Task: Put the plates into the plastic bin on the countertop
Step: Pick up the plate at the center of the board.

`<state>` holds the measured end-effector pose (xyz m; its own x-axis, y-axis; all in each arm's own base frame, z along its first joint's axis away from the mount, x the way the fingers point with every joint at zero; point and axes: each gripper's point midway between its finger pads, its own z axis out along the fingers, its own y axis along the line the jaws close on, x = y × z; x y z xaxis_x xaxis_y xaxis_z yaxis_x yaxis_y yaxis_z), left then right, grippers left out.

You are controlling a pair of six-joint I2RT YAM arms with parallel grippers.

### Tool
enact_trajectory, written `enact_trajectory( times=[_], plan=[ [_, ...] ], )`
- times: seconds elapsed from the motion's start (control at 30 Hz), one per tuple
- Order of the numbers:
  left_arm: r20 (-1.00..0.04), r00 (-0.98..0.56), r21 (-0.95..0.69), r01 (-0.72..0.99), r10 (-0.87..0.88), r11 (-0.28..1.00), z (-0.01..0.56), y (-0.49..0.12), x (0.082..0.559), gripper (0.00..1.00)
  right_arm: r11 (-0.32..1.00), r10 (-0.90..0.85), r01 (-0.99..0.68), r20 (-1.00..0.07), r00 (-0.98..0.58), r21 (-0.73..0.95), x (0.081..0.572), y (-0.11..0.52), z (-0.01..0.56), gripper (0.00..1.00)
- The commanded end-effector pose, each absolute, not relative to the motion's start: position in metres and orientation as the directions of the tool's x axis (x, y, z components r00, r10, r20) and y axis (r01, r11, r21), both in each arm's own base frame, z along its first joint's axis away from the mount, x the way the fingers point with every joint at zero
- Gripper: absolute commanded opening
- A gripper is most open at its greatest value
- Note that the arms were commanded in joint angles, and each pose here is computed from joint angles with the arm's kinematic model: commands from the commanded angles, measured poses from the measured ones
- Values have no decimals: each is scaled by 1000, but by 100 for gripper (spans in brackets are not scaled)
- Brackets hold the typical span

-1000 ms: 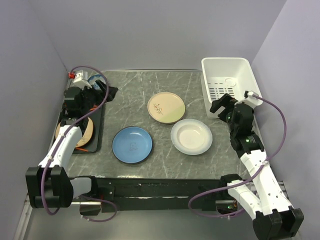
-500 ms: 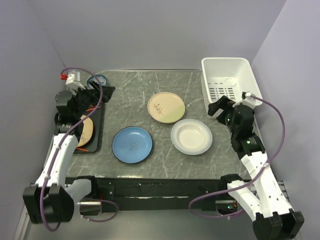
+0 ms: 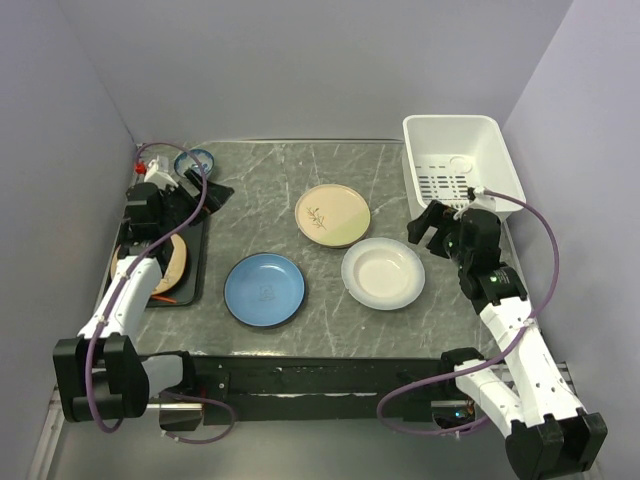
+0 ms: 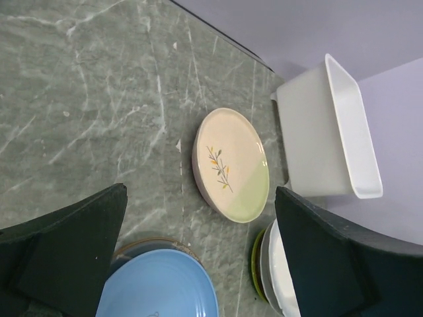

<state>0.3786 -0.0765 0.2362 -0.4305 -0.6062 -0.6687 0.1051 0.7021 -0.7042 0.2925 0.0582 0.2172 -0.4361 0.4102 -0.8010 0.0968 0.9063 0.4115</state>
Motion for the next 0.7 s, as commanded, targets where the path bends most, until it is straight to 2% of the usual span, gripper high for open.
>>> enact_trajectory(
  times=[0.0, 0.3, 0.67],
  plan=[
    [-716, -389, -680, 205, -579, 704, 270, -83, 371, 99, 911, 399, 87, -811, -428, 403, 293, 58, 231, 100],
    [-700, -464, -692, 250, -543, 678, 261, -108, 359, 99, 903, 396, 40, -793, -462, 428, 292, 70, 223, 100],
    [-656, -643, -711, 352, -395, 608, 225, -204, 337, 99, 902, 386, 28, -774, -501, 431, 286, 74, 208, 100]
  ],
)
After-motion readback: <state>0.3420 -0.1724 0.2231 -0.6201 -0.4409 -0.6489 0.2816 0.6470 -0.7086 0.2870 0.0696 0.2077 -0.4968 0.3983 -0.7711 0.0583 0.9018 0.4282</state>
